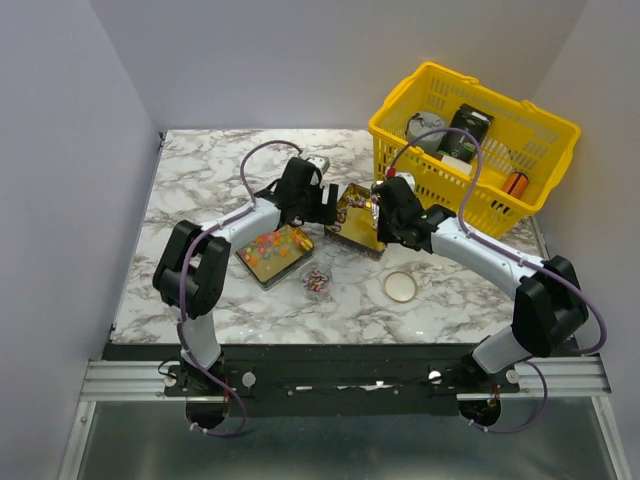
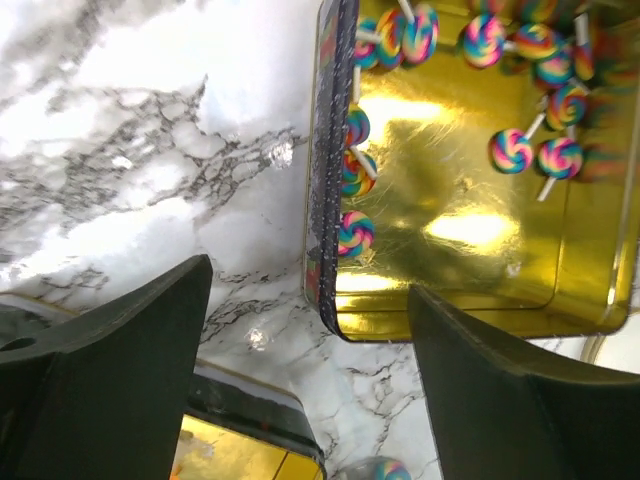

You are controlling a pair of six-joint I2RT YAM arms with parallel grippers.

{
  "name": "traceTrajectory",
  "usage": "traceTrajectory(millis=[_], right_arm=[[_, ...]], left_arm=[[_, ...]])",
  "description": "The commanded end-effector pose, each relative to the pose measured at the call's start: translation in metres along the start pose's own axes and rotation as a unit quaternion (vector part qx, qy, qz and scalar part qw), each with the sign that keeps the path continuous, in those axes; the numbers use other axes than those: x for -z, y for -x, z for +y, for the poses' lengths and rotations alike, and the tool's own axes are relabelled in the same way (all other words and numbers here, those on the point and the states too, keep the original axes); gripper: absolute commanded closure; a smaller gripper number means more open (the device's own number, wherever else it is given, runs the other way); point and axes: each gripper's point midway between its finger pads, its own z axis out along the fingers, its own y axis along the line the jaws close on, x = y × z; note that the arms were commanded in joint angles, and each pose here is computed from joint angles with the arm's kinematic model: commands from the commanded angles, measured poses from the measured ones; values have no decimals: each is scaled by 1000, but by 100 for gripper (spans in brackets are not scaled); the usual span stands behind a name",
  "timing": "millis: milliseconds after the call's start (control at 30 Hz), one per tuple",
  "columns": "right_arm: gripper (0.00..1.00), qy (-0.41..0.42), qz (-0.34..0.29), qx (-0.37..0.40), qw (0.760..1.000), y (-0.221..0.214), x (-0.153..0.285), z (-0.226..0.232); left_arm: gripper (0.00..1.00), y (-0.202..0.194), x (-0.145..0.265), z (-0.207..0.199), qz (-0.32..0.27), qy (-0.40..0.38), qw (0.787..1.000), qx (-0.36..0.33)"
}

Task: Pack the candies
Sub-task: Scoop the fake candies from the storage box.

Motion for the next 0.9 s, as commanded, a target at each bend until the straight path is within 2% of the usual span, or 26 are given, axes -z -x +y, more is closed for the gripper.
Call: traceTrajectory(millis=[0, 200, 433, 600, 700, 867], right_arm=[[99, 26, 19, 21, 999, -2, 28, 6], [99, 54, 42, 64, 996, -17, 60, 10], [99, 115, 73, 123, 983, -47, 99, 29], [99, 143, 126, 148, 970, -77, 125, 38], [99, 204, 199, 138, 948, -106, 154, 57], [99, 251, 245, 129, 928, -118, 181, 77]], left_arm=[[1, 45, 39, -11, -87, -8, 996, -3], [1, 62, 73, -2, -129, 24, 991, -2], [1, 37, 102, 33, -120, 104, 987, -8], [1, 26, 118, 48, -115, 130, 985, -2], [1, 20, 125, 57, -116, 139, 983, 6], [1, 19, 126, 60, -117, 141, 983, 8]])
